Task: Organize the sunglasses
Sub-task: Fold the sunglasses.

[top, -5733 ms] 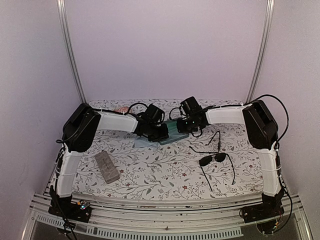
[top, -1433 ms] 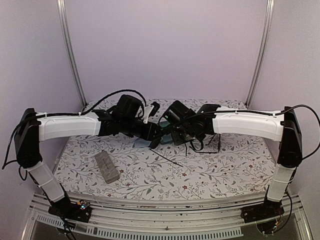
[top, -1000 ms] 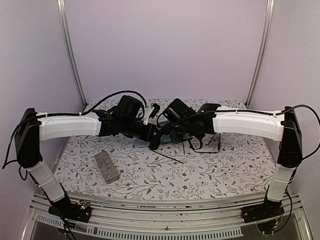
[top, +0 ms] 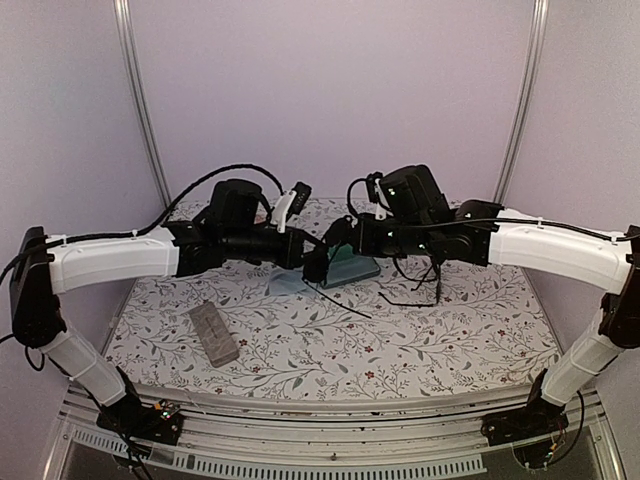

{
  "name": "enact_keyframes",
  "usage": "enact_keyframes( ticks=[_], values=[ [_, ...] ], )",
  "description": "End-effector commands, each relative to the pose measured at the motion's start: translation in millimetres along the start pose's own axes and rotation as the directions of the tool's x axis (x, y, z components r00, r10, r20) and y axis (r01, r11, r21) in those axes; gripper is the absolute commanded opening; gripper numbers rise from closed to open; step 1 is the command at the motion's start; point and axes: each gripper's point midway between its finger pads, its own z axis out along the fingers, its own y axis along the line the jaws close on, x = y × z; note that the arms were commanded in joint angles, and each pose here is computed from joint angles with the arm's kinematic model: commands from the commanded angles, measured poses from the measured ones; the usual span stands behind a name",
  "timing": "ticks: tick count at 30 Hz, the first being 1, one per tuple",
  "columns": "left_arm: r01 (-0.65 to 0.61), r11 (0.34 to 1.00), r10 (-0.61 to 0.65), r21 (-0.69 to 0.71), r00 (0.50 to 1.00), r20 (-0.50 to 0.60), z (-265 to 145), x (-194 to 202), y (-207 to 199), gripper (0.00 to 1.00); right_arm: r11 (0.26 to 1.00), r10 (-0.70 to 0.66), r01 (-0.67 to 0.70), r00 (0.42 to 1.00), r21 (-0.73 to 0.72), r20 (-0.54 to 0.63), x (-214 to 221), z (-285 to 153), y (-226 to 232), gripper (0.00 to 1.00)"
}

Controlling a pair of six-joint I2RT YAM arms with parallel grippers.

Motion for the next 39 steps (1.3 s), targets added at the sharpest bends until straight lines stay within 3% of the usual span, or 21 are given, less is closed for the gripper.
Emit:
enact_keyframes(
  ticks=[1, 8, 12, 18, 24, 29, 34, 39],
  values=[
    [-0.007, 0.994, 0.002, 0.107, 0.999, 0.048, -9, -14, -21, 0.01, 0.991, -0.040, 0.041, 0.999, -0.127, 0.008, -9, -2, 29, 0.03],
    [0.061, 0.996, -0.067, 0.063, 0.994, 0.092, -17, -23, -3, 0.01, 0.999, 0.014, -0.009, 0.996, -0.051, 0.092, -20, -27, 5, 0.05],
    [0.134, 0.991, -0.132, -0.003, 0.977, 0.170, -33, -36, 16, 0.02, 0.975, -0.009, 0.037, 0.991, -0.219, 0.130, -27, -55, 29, 0.11],
    [0.337, 0.941, -0.323, -0.014, 0.911, 0.256, -56, -53, 45, 0.02, 0.808, -0.128, 0.198, 0.978, -0.555, 0.163, -8, -88, 88, 0.18],
    [0.438, 0.896, -0.440, 0.073, 0.853, 0.282, -76, -72, 38, 0.02, 0.647, -0.200, 0.331, 0.943, -0.687, 0.266, -2, -117, 145, 0.18],
    [0.486, 0.860, -0.511, 0.157, 0.816, 0.271, -89, -84, 31, 0.02, 0.558, -0.244, 0.396, 0.918, -0.729, 0.313, 10, -121, 172, 0.18],
    [0.476, 0.844, -0.528, 0.246, 0.817, 0.230, -96, -90, 11, 0.02, 0.580, -0.254, 0.423, 0.906, -0.697, 0.339, 6, -106, 180, 0.18],
    [0.438, 0.828, -0.517, 0.350, 0.838, 0.175, -104, -94, -14, 0.02, 0.684, -0.205, 0.418, 0.896, -0.597, 0.393, -20, -86, 176, 0.18]
  ],
)
